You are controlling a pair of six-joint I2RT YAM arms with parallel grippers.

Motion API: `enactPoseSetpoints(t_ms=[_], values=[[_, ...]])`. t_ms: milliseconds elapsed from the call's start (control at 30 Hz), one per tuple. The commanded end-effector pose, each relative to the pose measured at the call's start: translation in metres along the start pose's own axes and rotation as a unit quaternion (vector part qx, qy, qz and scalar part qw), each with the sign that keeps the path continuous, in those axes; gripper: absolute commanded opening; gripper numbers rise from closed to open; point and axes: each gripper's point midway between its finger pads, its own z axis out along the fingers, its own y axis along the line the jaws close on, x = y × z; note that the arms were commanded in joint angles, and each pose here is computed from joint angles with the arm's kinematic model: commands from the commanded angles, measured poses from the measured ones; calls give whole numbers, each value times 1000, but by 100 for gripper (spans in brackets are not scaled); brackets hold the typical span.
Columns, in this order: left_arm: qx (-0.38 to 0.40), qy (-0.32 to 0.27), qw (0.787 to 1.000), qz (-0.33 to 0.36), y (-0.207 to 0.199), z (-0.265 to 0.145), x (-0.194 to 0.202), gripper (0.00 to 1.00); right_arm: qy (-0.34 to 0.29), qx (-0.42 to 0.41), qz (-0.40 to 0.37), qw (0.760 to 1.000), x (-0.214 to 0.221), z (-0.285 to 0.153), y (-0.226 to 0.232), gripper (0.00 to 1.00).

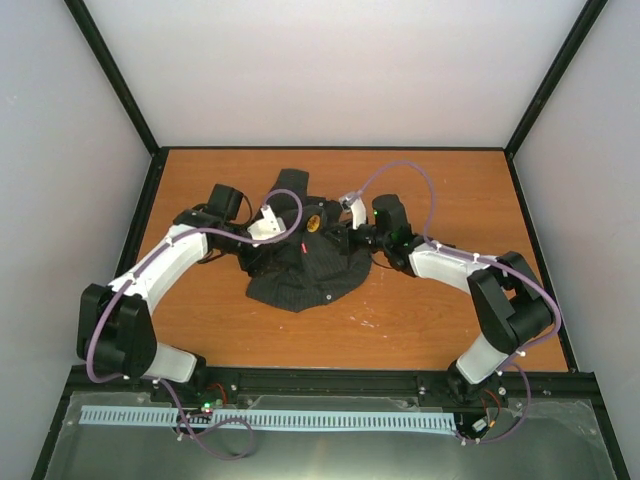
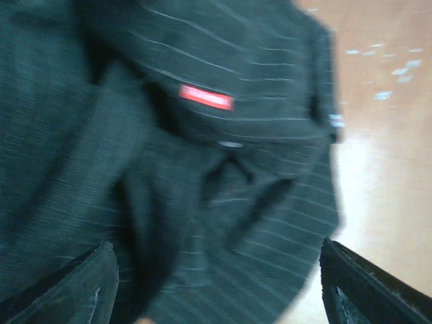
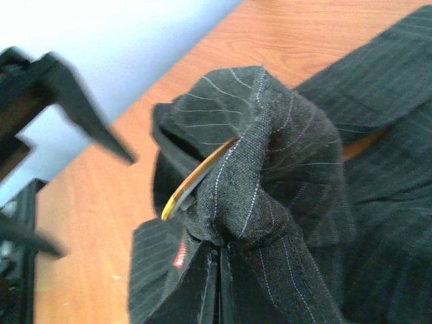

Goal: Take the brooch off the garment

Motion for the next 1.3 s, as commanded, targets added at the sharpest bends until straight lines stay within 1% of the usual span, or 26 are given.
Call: enactPoseSetpoints(t_ms=[0,100,200,233,267,333,367,400,433,467,500,533,567,600,633,667,700,733,767,800,900,1000,1100,1267], values=[[-193,-49,978,63,77,-19,-39,82,-29,-103,-2,994,-15,-7,41,3],[-222,-51,972,59,99,-18,-49,83,-24,-122,4,992,-9,-9,44,3],[-219,-34,973,63,111,-4,-44,83,-19,-115,16,993,-3,-10,38,2],[-208,-24,976,66,111,3,-39,82,-16,-110,22,994,-1,-11,35,3],[-201,-15,977,68,112,10,-33,77,-14,-105,27,994,0,-13,31,3],[-195,0,978,70,118,21,-24,64,-12,-101,31,994,4,-16,27,3],[-194,1,979,67,122,23,-23,54,-13,-100,32,994,5,-19,26,3],[-192,1,979,64,127,23,-24,39,-13,-98,32,995,6,-21,25,3],[-195,-3,979,60,133,20,-28,18,-11,-95,32,995,7,-22,23,3],[-199,-8,978,54,140,14,-35,3,-8,-87,31,996,9,-23,21,3],[-195,-15,979,52,143,7,-43,1,0,-74,30,997,12,-24,15,3],[-182,-17,982,49,141,0,-51,1,2,-56,31,998,12,-24,9,6],[-172,-22,984,49,139,-8,-60,1,2,-34,34,999,12,-25,2,14],[-159,-30,985,57,133,-17,-70,1,0,-8,38,999,10,-26,-7,25],[-143,-34,987,62,125,-25,-78,1,-5,26,41,999,6,-28,-17,30],[-128,-34,989,67,117,-32,-84,1,-11,50,42,998,2,-31,-23,33],[-114,-34,990,73,110,-40,-89,1,-21,69,41,997,-4,-35,-27,39],[-101,-26,992,72,103,-45,-90,1,-33,88,38,995,-10,-39,-29,48],[-94,-19,993,70,98,-50,-90,1,-50,94,26,994,-19,-45,-22,55],[-90,-12,994,68,95,-55,-92,1,-64,90,7,994,-25,-49,-13,58],[-83,17,995,50,90,-58,-80,1,-88,54,-57,993,-36,-48,30,64],[-88,26,995,47,88,-60,-75,1,-104,3,-65,992,-43,-43,57,67],[-100,8,993,62,84,-68,-82,1,-98,-47,-59,992,-43,-34,69,68],[-117,-8,990,84,80,-76,-89,1,-83,-64,-53,993,-48,-23,65,67]])
